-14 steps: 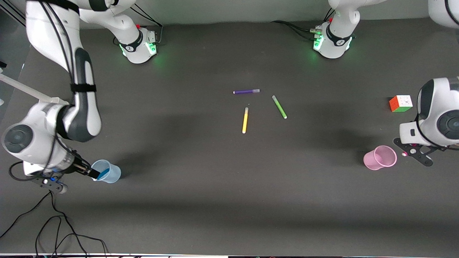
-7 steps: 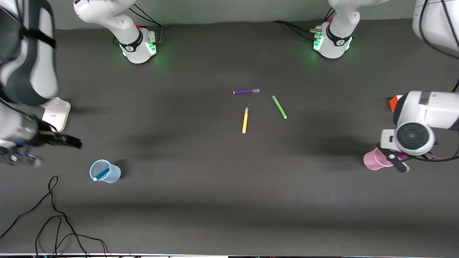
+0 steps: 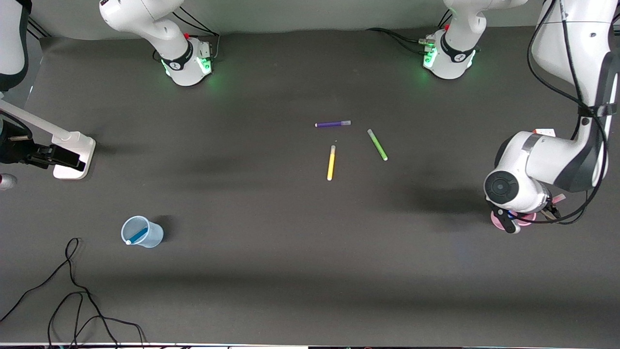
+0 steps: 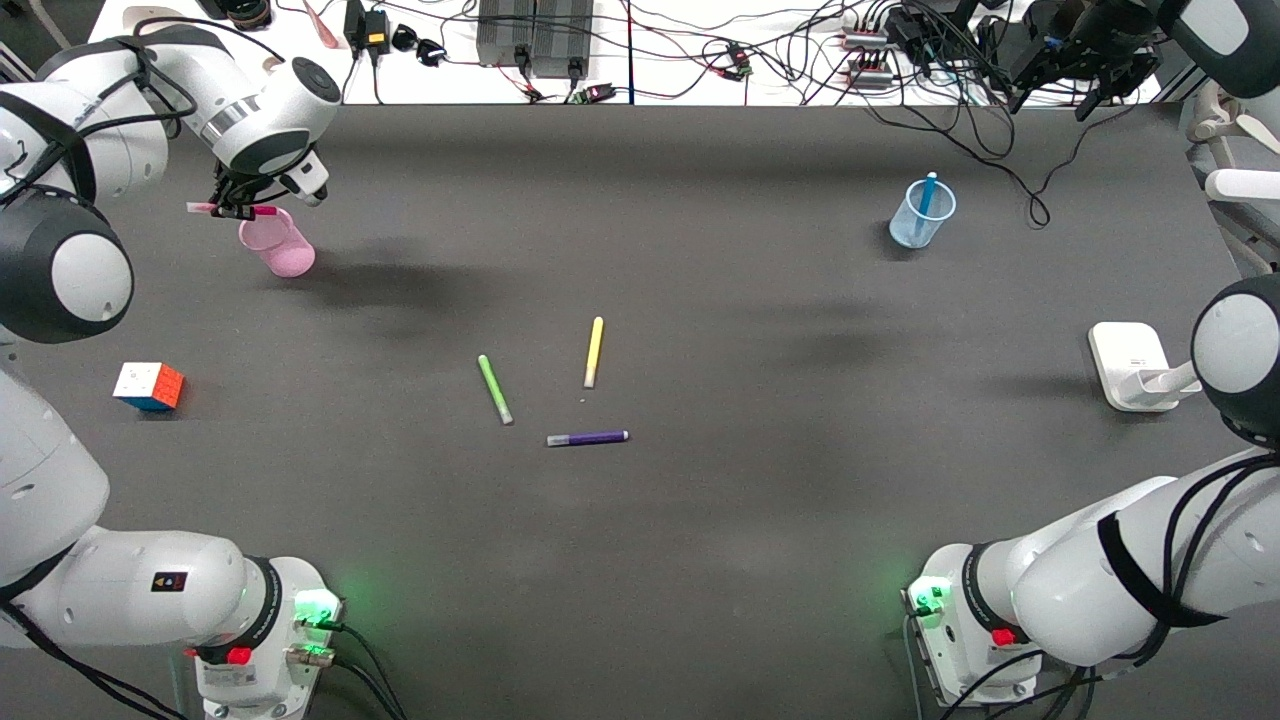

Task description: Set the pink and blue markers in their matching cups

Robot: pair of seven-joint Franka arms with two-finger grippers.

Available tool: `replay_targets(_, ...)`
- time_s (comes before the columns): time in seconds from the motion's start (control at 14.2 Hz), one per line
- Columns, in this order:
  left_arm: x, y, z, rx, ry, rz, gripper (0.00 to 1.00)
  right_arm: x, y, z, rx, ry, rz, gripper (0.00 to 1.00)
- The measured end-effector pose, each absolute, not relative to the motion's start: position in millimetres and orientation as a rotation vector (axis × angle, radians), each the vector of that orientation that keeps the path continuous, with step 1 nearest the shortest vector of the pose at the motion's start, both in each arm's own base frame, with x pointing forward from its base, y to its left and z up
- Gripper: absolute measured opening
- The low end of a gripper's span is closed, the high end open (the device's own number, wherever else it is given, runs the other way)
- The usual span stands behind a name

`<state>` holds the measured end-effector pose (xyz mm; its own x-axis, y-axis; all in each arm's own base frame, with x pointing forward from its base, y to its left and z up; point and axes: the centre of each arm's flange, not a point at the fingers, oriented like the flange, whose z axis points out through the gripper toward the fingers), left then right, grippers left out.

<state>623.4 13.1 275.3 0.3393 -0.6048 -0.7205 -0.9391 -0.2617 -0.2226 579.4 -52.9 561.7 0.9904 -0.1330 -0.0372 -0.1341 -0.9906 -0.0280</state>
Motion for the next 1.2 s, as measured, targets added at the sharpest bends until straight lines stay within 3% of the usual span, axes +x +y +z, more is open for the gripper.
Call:
replay_targets(0.56, 612, 12, 252, -1.837, 1.405, 0.738, 0.17, 581, -23, 556, -3.039, 0.281, 0.100, 1.00)
replay_targets(1.06, 605, -2, 232, -1.805, 1.454, 0.753, 0.17, 549, -19, 587, -3.022, 0.256, 0.072, 1.00)
replay_targets(1.2, 607, -4, 230, -1.804, 1.467, 0.737, 0.32, 538, -19, 591, -3.016, 0.251, 0.076, 1.00)
